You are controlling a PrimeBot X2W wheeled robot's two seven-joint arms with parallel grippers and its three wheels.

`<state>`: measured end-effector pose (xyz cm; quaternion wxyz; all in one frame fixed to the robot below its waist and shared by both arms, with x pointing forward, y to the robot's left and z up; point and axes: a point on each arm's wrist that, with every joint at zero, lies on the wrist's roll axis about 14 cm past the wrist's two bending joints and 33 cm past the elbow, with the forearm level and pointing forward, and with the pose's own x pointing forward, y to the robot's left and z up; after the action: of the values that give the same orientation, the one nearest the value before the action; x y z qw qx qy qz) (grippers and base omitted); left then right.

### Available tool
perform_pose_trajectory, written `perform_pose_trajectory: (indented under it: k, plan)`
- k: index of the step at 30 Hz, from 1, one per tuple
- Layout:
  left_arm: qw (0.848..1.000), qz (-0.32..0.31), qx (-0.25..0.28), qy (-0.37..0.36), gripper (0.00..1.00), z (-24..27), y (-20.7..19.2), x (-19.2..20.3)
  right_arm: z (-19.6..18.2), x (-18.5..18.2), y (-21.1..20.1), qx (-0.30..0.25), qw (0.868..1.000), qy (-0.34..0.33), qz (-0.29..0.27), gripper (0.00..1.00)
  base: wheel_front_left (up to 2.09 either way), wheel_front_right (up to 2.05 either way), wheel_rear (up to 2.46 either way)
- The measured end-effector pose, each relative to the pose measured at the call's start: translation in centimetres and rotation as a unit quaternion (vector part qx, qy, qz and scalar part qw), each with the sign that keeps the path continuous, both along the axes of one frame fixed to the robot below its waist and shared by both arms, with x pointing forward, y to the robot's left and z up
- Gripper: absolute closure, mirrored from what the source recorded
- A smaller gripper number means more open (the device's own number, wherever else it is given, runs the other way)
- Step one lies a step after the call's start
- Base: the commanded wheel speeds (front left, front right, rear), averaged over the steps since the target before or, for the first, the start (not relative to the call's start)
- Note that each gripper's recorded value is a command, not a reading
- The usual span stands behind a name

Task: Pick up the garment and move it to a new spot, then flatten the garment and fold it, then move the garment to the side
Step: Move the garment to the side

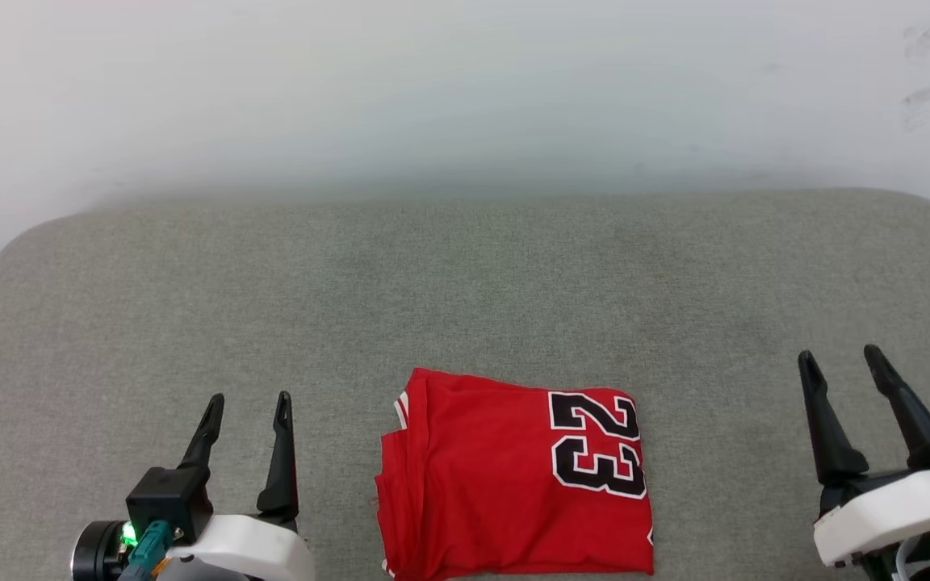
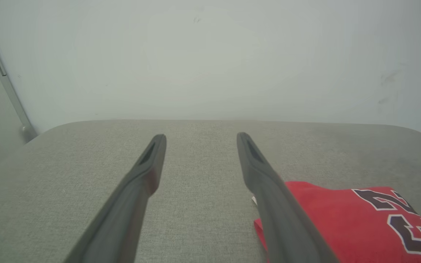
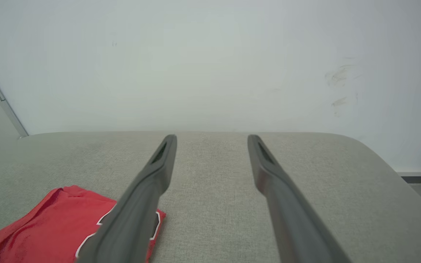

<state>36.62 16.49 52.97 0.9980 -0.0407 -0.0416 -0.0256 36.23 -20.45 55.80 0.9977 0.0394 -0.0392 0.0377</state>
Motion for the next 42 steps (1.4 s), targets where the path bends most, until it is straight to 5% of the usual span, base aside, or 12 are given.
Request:
perform_pose_trajectory:
  k: [17, 30, 33, 36, 42]
  plan:
    - [1.0, 0.005, 0.001, 0.004, 0.0, -0.8, 0.3, 0.0, 0.9, -1.4, 0.7, -0.006, 1.0, 0.008, -0.001, 0.0, 0.0, 0.0, 0.0]
    - [1.0, 0.011, -0.015, -0.009, 0.0, -0.1, 0.2, 2.1, -3.5, 1.0, -8.7, 0.1, 0.983, 0.12, -0.092, 0.0, 0.0, 0.0, 0.0]
    - [1.0, 0.017, -0.013, -0.013, 0.0, 0.0, 0.7, 2.6, -7.0, 1.7, -8.5, 0.137, 0.967, 0.199, -0.08, 0.0, 0.0, 0.0, 0.0]
    - [1.0, 0.024, -0.012, -0.013, 0.0, -0.2, 1.1, 3.0, -11.1, 1.8, -6.1, 0.191, 0.936, 0.293, -0.043, 0.0, 0.0, 0.0, 0.0]
    - [0.999, 0.038, -0.006, -0.006, 0.0, -0.9, 2.1, 3.9, -16.8, 0.7, 2.1, 0.315, 0.844, 0.43, 0.059, 0.0, 0.0, 0.0, 0.0]
